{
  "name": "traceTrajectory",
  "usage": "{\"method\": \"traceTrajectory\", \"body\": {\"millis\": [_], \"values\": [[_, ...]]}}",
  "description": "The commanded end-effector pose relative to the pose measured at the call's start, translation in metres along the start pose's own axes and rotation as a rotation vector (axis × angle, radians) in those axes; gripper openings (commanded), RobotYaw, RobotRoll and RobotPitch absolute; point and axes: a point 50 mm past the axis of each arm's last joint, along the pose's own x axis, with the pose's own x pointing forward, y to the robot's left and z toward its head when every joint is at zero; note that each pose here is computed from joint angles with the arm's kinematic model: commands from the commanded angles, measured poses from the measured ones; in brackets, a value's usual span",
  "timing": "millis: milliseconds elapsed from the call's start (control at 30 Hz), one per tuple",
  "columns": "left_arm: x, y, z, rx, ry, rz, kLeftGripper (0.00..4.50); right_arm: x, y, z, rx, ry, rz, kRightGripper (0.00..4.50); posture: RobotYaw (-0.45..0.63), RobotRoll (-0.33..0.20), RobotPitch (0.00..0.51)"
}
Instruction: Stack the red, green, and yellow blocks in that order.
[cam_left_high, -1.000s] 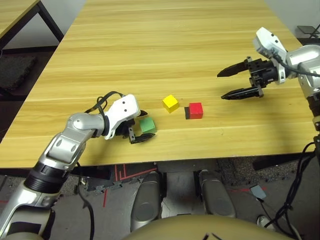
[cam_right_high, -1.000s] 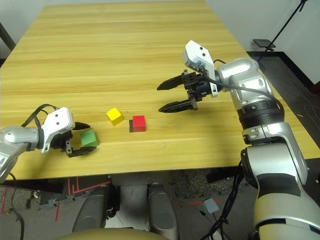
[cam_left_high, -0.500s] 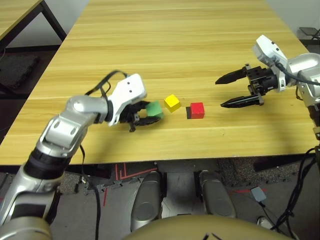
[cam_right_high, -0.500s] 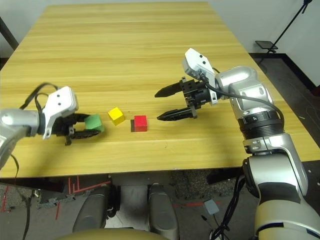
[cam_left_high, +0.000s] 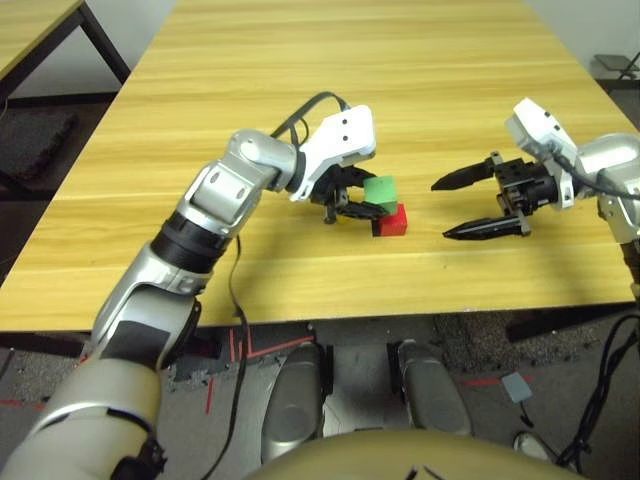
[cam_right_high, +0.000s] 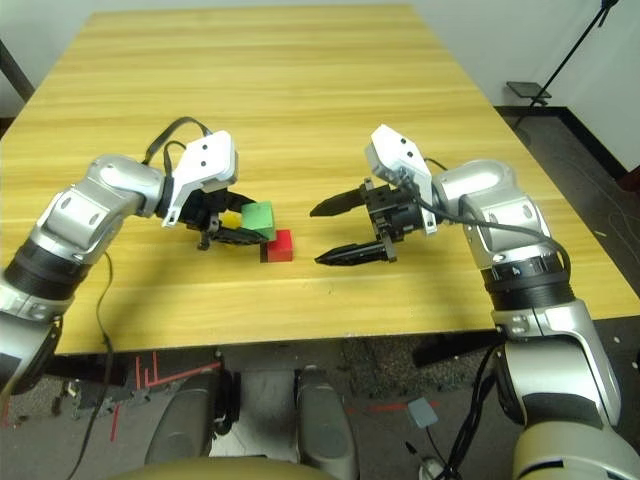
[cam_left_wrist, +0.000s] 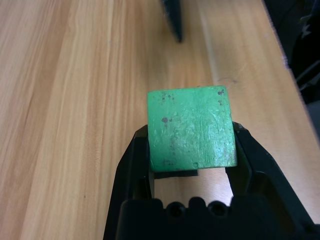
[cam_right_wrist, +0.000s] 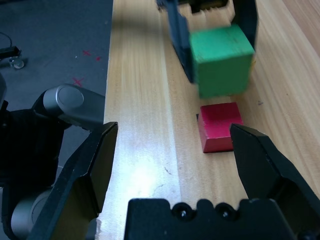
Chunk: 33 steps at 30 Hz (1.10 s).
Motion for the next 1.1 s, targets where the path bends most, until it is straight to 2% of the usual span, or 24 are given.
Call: {"method": "traceTrajectory", "body": {"millis": [33, 333, 600, 1100], "values": [[0.007, 0.004, -0.004, 0.033, 0.022, -0.013, 2.11, -0.008, 0.004, 0.001, 0.002, -0.007, -0.035, 4.5, 0.15, -0.104, 0.092], [0.019, 0.004, -0.003, 0.016, 0.022, -0.023, 2.11, -0.024, -0.002, -0.007, 0.006, 0.03, -0.119, 4.5, 0.14, -0.104, 0.099], [0.027, 0.008, -0.002, -0.021, 0.024, -0.011, 2.11, -0.024, -0.005, -0.008, 0.01, 0.025, -0.132, 4.5, 0.14, -0.103, 0.102], [0.026, 0.006, -0.01, -0.032, 0.056, -0.024, 2.11, -0.021, -0.004, -0.006, 0.019, 0.012, -0.14, 4.5, 0.13, -0.098, 0.109]]}}
